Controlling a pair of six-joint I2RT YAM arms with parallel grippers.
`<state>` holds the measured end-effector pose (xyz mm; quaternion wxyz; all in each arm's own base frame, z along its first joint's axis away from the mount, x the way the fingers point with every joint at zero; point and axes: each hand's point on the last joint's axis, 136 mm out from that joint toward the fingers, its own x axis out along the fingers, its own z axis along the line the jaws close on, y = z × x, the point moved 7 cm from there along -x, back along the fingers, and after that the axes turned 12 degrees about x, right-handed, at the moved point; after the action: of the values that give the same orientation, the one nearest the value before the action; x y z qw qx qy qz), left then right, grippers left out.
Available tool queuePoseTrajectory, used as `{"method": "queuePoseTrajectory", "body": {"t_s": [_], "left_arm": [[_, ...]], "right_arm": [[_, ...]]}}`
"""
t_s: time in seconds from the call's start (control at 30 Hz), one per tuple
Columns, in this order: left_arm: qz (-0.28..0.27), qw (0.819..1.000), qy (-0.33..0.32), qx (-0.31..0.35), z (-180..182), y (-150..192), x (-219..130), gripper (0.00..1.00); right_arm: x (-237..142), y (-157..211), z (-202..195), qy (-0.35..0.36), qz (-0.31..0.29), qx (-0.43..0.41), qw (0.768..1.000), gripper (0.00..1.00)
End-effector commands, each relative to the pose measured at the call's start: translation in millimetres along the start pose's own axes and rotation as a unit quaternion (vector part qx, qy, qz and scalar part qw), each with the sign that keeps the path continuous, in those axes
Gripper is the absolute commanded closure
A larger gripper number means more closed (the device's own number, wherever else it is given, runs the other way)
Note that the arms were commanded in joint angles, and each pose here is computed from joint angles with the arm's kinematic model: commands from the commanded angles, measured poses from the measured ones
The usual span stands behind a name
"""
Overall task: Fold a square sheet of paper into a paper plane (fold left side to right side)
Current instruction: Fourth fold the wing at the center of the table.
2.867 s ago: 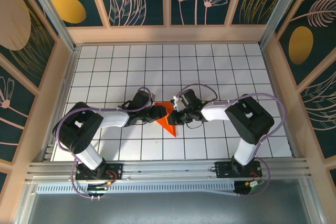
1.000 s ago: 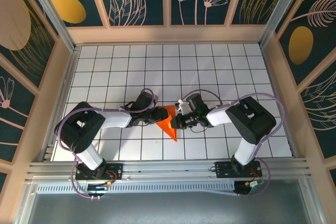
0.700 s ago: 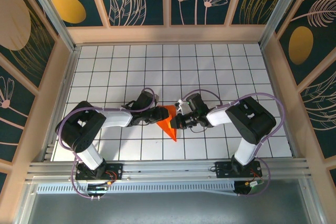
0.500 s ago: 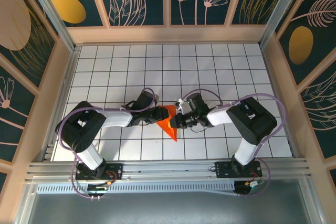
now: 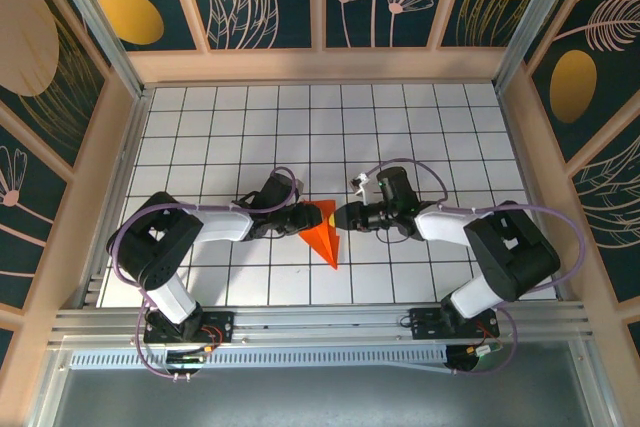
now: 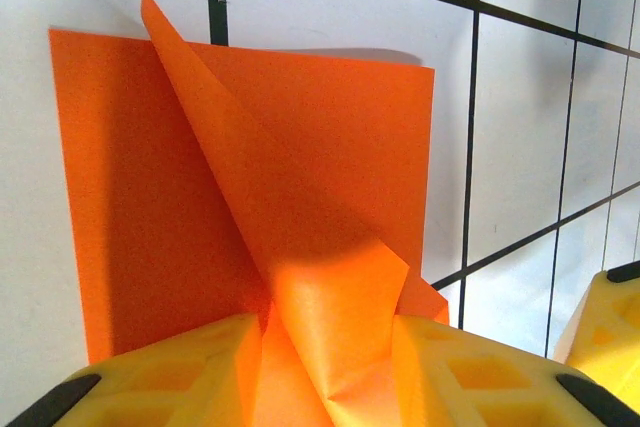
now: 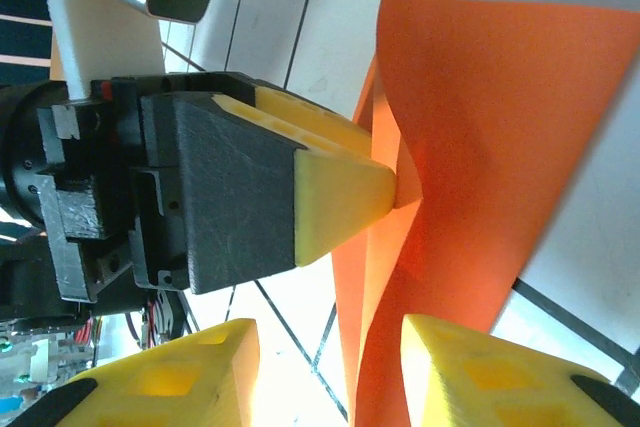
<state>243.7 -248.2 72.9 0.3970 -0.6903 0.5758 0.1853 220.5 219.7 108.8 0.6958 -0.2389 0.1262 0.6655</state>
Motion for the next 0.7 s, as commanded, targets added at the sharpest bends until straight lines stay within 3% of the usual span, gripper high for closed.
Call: {"method": "queuePoseTrajectory", "body": {"t_s": [0.0, 0.67], "left_arm": [[0.026, 0.999, -0.042, -0.005, 17.1, 13.7, 6.7, 0.61], [0.025, 0.999, -0.038, -0.002, 15.1, 13.3, 6.6, 0.61]], "right_arm": [[0.9, 5.3, -3.2, -0.002, 0.018, 0.012, 1.000, 0.62], [35.8, -10.1, -7.2, -0.013, 0.038, 0.037, 0.998, 0.69]]}}
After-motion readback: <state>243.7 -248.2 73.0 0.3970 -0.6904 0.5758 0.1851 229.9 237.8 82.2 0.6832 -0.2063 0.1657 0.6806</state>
